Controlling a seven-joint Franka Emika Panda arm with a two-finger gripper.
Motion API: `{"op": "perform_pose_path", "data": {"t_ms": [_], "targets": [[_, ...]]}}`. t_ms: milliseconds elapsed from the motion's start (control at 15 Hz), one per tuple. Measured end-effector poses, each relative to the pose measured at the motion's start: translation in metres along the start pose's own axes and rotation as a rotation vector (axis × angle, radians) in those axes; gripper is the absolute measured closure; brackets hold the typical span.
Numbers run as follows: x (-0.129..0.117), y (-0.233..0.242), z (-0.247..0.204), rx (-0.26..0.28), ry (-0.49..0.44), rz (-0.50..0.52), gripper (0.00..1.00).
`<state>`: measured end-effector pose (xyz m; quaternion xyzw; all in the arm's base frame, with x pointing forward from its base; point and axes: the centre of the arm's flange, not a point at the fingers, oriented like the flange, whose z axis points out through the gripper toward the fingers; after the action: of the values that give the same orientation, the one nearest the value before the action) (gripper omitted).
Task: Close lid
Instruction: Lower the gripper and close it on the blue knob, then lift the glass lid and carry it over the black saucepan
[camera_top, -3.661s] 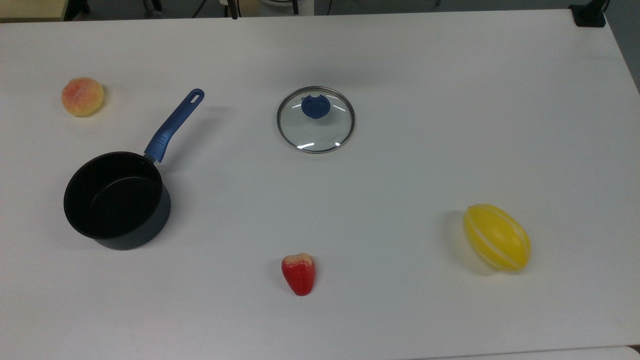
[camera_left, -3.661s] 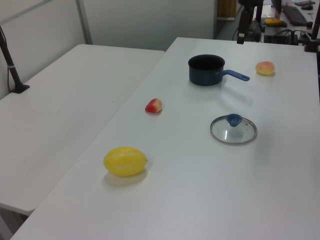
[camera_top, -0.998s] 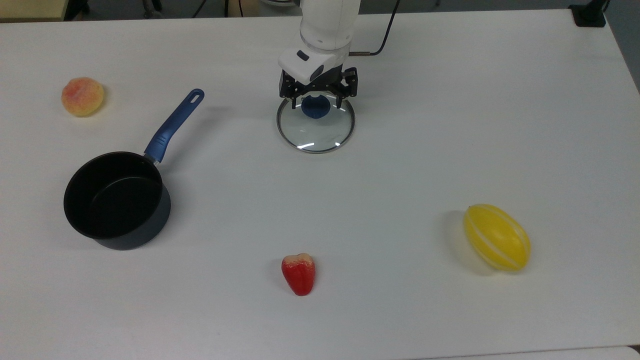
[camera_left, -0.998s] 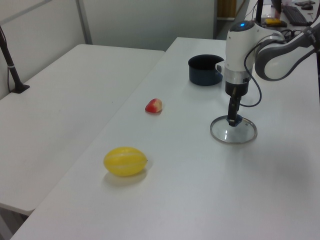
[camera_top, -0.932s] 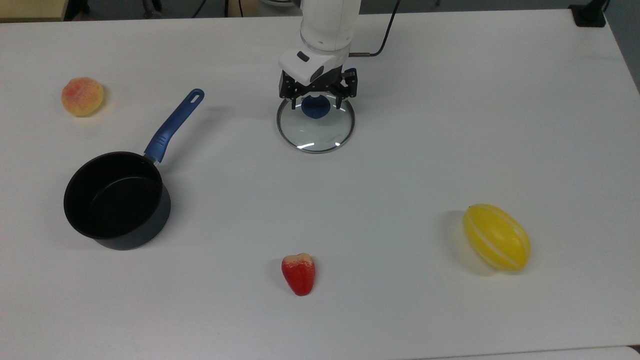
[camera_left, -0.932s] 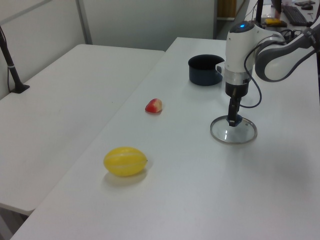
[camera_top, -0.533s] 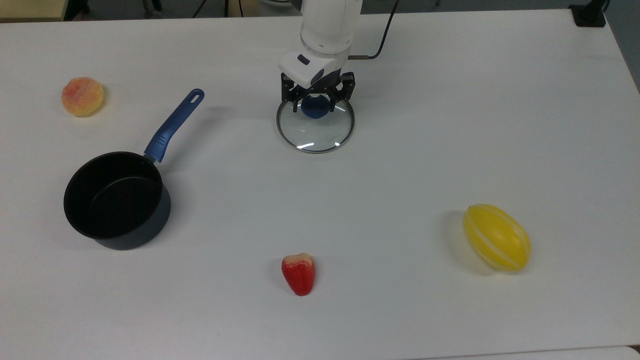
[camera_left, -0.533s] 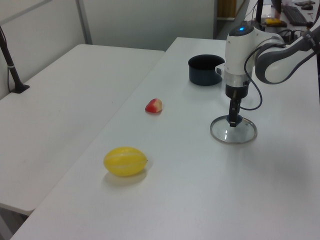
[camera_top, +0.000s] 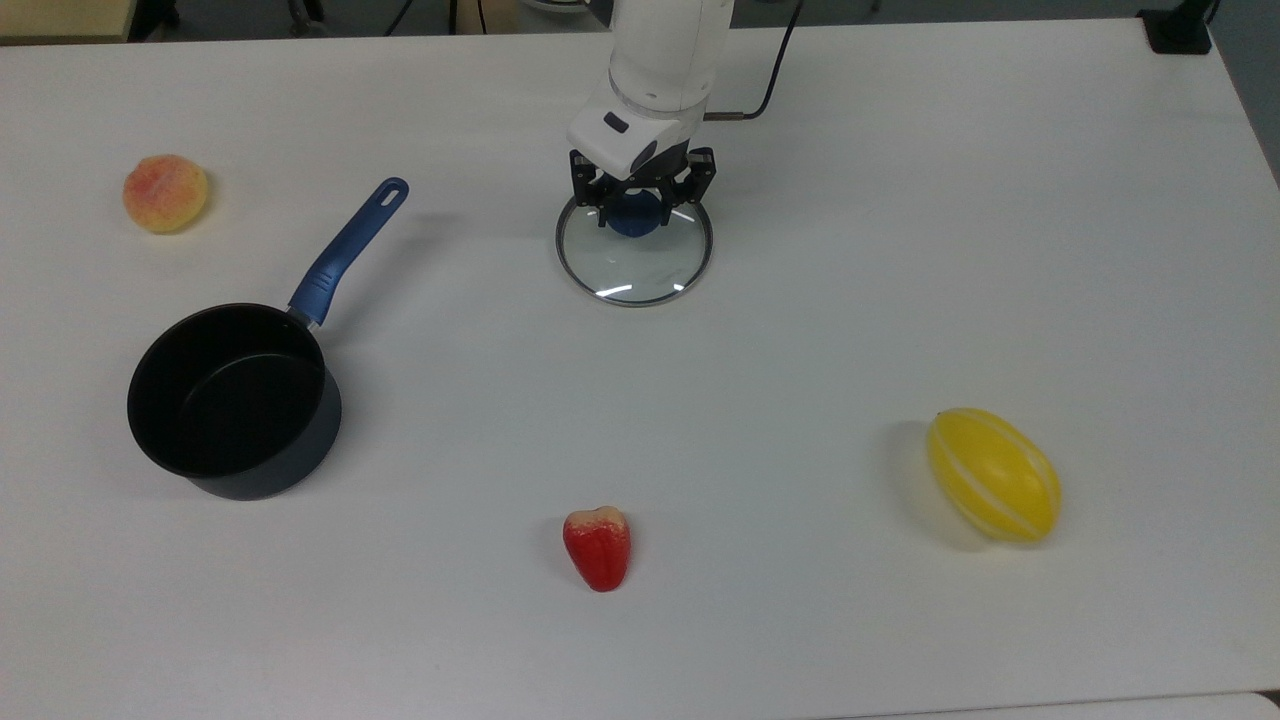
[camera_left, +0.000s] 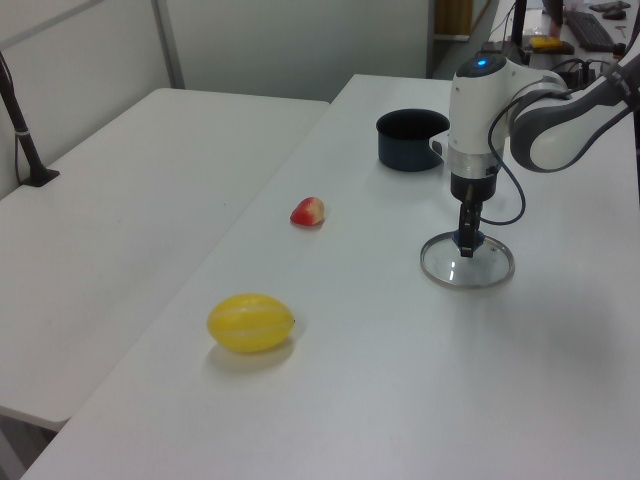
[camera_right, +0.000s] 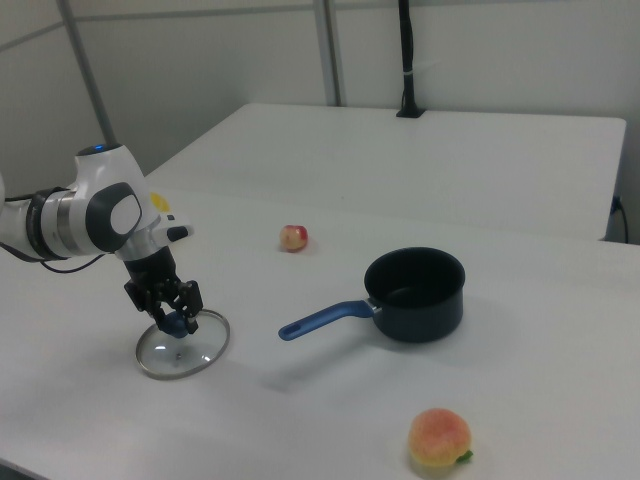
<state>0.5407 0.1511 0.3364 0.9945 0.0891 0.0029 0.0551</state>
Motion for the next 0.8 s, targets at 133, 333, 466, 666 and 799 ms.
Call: {"op": "perform_pose_path", "data": {"t_ms": [133,333,466,666,799], "targets": [[0.0,-0.002,0.0,0.001,0.0,-0.003,0.34],[-0.001,0.0,-0.003,-0.001,-0.008,0.0,0.34],[0.001,0.004,-0.014,-0.007,-0.017,0.006,0.34],[0.008,0.014,-0.043,-0.019,-0.027,0.026,0.34],[0.015,0.02,-0.066,-0.02,-0.019,0.044,0.34]]}}
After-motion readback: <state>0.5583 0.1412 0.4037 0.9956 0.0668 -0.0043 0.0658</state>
